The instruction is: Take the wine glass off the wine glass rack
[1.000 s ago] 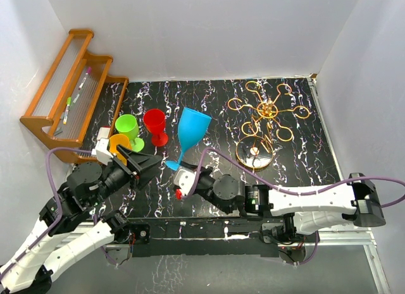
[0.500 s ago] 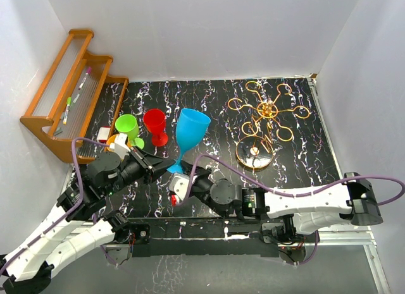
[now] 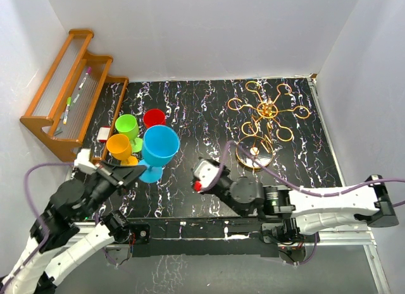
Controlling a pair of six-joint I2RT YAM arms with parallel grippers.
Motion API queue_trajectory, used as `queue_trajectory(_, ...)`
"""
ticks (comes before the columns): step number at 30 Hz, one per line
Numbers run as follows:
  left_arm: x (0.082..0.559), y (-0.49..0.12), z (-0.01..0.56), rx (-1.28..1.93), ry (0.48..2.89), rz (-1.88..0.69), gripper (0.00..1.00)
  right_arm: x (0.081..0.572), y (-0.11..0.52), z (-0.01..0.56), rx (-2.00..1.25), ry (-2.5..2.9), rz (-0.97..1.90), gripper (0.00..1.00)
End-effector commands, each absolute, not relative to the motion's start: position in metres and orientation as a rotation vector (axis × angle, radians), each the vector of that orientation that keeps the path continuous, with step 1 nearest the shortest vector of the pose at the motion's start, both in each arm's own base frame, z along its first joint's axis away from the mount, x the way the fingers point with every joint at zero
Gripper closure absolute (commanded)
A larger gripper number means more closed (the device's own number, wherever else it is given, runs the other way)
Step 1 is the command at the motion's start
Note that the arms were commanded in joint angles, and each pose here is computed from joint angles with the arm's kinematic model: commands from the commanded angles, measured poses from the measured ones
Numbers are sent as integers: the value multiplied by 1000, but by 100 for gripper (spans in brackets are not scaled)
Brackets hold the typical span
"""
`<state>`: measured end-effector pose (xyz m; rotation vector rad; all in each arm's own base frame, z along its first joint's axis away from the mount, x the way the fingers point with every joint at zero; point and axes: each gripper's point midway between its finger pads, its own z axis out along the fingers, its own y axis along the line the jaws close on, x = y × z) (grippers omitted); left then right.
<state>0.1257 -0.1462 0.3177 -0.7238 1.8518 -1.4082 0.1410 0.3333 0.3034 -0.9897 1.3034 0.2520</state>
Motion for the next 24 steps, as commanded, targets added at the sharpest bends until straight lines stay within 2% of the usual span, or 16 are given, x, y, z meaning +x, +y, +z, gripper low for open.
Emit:
queue_trajectory(1,124,-104,293,-826,1765,-1282,100,143,304,324,-798,1408,355,56)
queue_trajectory(10,114,-78,294,-759,1750,-1177,100,137,323,357,-707,1431,497,57)
queue_trajectory(24,117,-98,290,-648,1817,-1169,100,146,300,373,-663,1446,425,57)
